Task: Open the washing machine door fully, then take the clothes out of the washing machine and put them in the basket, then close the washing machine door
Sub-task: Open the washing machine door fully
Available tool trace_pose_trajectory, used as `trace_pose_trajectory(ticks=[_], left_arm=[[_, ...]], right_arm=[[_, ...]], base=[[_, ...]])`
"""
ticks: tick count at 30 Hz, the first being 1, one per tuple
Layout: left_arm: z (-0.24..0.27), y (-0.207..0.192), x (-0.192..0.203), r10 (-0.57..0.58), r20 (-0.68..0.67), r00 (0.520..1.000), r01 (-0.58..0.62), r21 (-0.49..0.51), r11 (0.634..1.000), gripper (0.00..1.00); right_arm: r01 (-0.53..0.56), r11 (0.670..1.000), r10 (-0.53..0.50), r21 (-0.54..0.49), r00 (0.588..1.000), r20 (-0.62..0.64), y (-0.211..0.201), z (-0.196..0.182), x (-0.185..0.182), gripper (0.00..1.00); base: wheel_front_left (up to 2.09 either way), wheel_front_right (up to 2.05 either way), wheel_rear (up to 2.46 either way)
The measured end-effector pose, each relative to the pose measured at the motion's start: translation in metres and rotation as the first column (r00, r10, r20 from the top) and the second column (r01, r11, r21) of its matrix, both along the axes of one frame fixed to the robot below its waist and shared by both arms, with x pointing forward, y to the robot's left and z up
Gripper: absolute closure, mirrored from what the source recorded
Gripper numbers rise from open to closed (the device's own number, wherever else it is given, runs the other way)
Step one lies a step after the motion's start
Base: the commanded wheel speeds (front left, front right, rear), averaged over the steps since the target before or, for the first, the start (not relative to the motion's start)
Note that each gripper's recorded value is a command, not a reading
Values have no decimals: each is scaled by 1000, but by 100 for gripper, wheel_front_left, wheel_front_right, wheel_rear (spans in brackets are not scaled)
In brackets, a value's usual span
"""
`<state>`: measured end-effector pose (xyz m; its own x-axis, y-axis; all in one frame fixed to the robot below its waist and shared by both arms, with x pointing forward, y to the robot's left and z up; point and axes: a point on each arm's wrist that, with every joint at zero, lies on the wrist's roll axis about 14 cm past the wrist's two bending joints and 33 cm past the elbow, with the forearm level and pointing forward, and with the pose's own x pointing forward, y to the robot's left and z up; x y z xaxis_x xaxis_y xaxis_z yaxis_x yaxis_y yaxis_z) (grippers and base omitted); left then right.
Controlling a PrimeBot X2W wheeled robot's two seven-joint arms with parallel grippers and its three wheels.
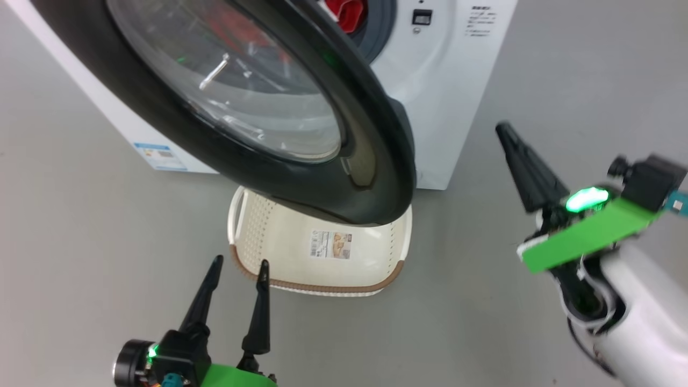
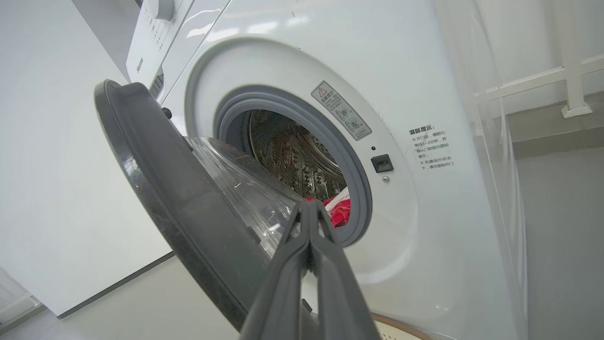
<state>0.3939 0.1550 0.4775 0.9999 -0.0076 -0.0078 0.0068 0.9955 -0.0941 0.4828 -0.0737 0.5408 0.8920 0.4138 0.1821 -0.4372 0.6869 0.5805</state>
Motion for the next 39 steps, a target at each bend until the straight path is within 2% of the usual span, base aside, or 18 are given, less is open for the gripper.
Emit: trace_pose_trajectory(ticks=[4, 10, 12, 18, 28, 32, 39], left_arm=[[-3, 2, -1, 9, -11, 1000, -9, -3, 1000, 0], [-9, 7, -4, 31, -32, 999, -32, -16, 999, 0], [-11, 9, -5, 42, -41, 998, -43, -17, 999, 0], [-14, 10, -8, 50, -54, 997, -51, -23, 998, 0], [-12, 15, -8, 69, -49, 996, -70, -22, 997, 0], [-9, 18, -10, 83, -44, 996, -84, -21, 996, 0], [-5, 24, -15, 102, -35, 994, -103, -19, 995, 0]], right_arm=[[-71, 997, 70, 30, 997, 6, 16, 11, 14, 100], [-203, 978, 204, 39, 978, -41, 46, 7, 21, 100], [-261, 965, 263, 35, 963, -63, 58, 5, 22, 100], [-363, 926, 376, 106, 914, -151, 80, 1, 19, 100], [-460, 862, 504, 214, 823, -261, 100, -1, 11, 100], [-508, 834, 552, 217, 785, -283, 109, 0, 4, 100], [-553, 801, 599, 231, 744, -297, 121, 0, -8, 100]], base=[[0, 0, 0], [0, 0, 0], [0, 0, 0], [0, 0, 0], [0, 0, 0], [0, 0, 0], [0, 0, 0]])
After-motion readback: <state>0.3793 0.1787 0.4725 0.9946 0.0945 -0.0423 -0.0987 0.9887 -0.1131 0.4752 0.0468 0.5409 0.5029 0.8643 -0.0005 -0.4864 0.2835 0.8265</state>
